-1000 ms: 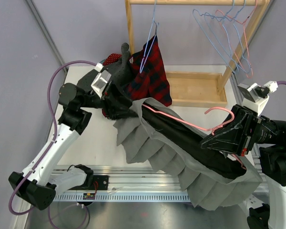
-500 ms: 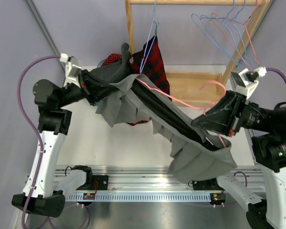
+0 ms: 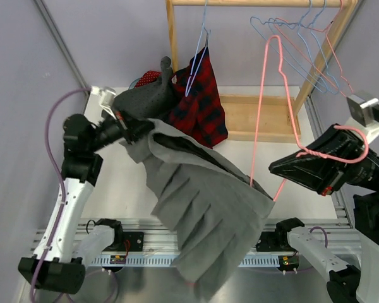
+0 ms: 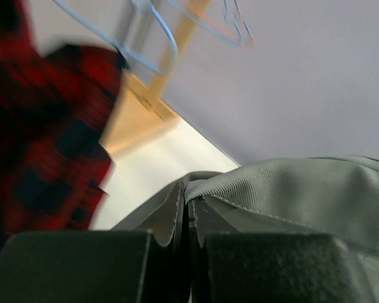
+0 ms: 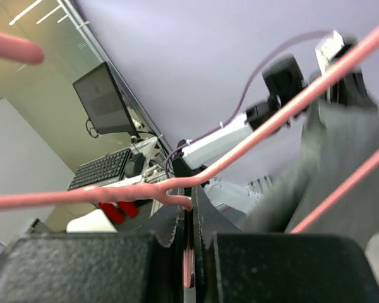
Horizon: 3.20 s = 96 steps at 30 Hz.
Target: Remove the skirt from the hanger
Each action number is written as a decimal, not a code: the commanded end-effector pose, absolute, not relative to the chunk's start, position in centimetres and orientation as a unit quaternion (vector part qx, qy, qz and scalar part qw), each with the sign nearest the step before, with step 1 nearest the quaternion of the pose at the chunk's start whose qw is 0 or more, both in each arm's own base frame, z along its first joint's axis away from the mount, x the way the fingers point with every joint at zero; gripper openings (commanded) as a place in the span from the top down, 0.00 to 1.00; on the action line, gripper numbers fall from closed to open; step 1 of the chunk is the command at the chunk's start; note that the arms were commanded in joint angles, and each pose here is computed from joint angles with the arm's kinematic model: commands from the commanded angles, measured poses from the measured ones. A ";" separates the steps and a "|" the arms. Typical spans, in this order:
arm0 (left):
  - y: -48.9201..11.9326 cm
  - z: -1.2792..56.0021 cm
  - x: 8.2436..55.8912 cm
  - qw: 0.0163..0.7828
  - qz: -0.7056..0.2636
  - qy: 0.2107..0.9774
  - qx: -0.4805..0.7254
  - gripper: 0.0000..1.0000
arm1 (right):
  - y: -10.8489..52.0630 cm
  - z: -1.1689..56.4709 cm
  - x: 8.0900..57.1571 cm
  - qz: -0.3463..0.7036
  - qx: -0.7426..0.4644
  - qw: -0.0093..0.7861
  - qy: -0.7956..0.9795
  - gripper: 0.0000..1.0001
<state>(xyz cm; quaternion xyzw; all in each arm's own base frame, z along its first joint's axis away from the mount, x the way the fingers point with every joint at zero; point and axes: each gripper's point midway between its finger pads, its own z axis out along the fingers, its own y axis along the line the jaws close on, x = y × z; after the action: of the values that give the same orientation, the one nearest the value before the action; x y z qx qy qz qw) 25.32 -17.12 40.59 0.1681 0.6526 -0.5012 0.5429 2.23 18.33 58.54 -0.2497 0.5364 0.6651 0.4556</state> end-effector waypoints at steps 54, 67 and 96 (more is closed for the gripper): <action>-14.3 32.7 25.3 0.577 -0.181 0.794 0.064 1.00 | 16.6 56.5 52.9 0.626 0.121 0.529 0.560 1.00; -15.3 32.0 25.2 0.566 -0.204 0.795 0.074 1.00 | 16.0 55.8 56.8 0.577 0.196 0.597 0.522 1.00; -16.4 30.4 24.6 0.542 -0.222 0.804 0.096 1.00 | 17.8 41.9 64.1 0.580 0.349 0.436 0.594 0.28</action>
<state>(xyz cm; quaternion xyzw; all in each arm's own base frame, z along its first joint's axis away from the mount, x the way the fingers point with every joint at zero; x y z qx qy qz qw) 24.37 -15.64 28.93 0.0948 0.8227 -0.1994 0.5238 62.12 17.01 49.81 0.2977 0.5299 0.6131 0.5046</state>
